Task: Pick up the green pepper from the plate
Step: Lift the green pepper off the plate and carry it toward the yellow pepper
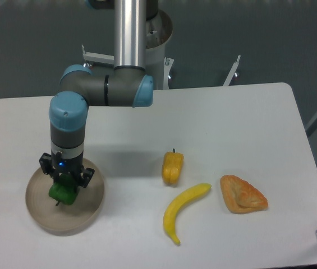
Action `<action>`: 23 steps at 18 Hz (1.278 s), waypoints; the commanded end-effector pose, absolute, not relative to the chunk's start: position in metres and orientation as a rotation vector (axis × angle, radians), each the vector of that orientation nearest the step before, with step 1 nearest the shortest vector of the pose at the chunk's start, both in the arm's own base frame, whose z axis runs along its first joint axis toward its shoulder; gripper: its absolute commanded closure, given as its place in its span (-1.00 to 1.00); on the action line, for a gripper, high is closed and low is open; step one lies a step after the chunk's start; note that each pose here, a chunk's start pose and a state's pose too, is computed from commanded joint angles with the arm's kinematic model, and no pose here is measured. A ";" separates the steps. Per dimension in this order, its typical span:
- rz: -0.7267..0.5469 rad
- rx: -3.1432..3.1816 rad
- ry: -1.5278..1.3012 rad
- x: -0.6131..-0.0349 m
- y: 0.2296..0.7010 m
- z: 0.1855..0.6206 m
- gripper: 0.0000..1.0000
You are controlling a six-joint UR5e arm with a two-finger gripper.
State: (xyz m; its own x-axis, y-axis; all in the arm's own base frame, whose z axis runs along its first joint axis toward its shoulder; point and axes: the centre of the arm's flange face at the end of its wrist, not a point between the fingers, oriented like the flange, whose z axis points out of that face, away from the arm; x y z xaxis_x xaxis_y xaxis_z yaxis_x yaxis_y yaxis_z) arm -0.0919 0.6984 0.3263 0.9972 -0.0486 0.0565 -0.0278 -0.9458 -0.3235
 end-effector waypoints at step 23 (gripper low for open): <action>0.151 -2.836 0.821 -0.340 0.555 0.364 0.27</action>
State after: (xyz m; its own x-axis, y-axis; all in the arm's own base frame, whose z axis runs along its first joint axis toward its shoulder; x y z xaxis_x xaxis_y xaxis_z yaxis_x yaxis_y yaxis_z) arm -0.3400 0.5552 0.3641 0.8419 -0.5189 -0.1484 -0.5377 -0.8299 -0.1487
